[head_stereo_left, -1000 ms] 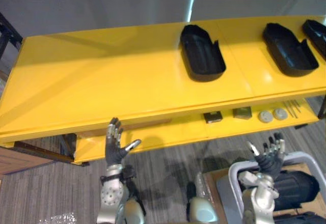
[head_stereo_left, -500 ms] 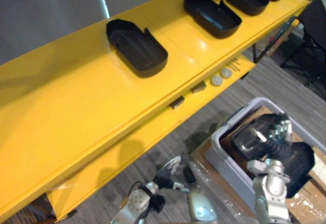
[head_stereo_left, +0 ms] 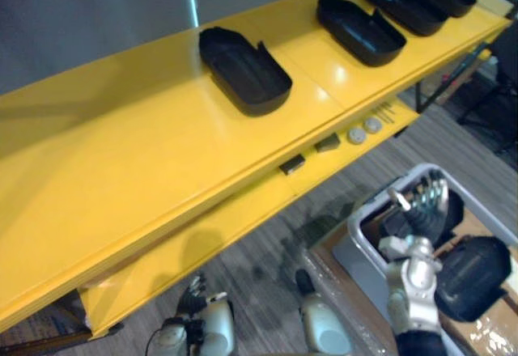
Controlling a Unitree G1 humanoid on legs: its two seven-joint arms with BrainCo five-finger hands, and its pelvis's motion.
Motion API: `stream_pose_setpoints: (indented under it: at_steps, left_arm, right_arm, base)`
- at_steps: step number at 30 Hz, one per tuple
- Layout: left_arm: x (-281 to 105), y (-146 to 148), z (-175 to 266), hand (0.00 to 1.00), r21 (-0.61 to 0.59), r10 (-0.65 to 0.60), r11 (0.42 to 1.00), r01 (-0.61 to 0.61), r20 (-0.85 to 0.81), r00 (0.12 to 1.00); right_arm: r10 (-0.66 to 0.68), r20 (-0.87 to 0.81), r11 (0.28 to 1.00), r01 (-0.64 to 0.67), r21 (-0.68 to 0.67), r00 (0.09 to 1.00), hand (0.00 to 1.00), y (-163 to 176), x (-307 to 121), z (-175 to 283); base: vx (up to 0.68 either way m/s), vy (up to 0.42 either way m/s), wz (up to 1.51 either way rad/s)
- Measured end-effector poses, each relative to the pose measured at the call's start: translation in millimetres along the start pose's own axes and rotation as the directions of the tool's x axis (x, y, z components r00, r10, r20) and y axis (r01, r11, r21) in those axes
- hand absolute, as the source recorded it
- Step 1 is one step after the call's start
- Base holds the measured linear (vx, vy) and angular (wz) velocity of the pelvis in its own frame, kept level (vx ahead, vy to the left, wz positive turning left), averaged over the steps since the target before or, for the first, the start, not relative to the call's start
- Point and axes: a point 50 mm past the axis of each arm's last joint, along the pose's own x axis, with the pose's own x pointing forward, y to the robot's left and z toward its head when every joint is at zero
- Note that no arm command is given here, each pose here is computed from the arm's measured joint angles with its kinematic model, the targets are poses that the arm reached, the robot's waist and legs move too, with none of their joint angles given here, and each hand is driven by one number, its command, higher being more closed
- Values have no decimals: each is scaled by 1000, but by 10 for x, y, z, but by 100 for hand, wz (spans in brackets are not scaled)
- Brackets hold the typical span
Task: Walk over and take plastic housings, then place them on the shelf
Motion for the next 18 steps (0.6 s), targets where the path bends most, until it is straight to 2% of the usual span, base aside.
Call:
stream_pose_setpoints:
  at_steps: [3, 5, 10, 12, 14, 16, 18]
  left_arm:
    - [-10, 163, -79, 0, -49, 118, 991, -121, -67, 991]
    - [-67, 338, -275, 0, -22, 189, 980, -196, -179, 966]
    - [-283, 551, -621, 0, -94, 260, 949, -302, -313, 914]
    - [-459, 698, -815, 0, -112, 299, 926, -361, -364, 882]
    - [-631, 815, -987, 0, -133, 325, 904, -407, -406, 854]
    - [-716, 776, -1111, 0, -166, 304, 897, -409, -438, 846]
    - [-637, 488, -1099, 0, -274, 230, 893, -357, -405, 885]
  right_arm:
    - [3, 4, 1000, -3, -9, 1000, 0, -90, -98, 42]
    - [26, 18, 1000, -26, -5, 999, 0, -63, -63, 68]
    - [61, 52, 998, -60, -34, 997, 0, 89, 111, 107]
    - [22, 53, 996, -17, -92, 998, 0, 81, 219, 113]
    - [-1, 56, 996, 6, -88, 998, 0, 112, 271, 134]
    - [9, 75, 994, -1, -108, 997, 0, 141, 383, 207]
    - [48, 135, 989, -28, -147, 990, 0, 191, 590, 398]
  base:
    - [-200, 107, -105]
    - [-155, 87, -96]
    - [-38, -46, -74]
    - [15, -176, -54]
    - [60, -280, -66]
    - [93, -264, -100]
    - [111, -260, -135]
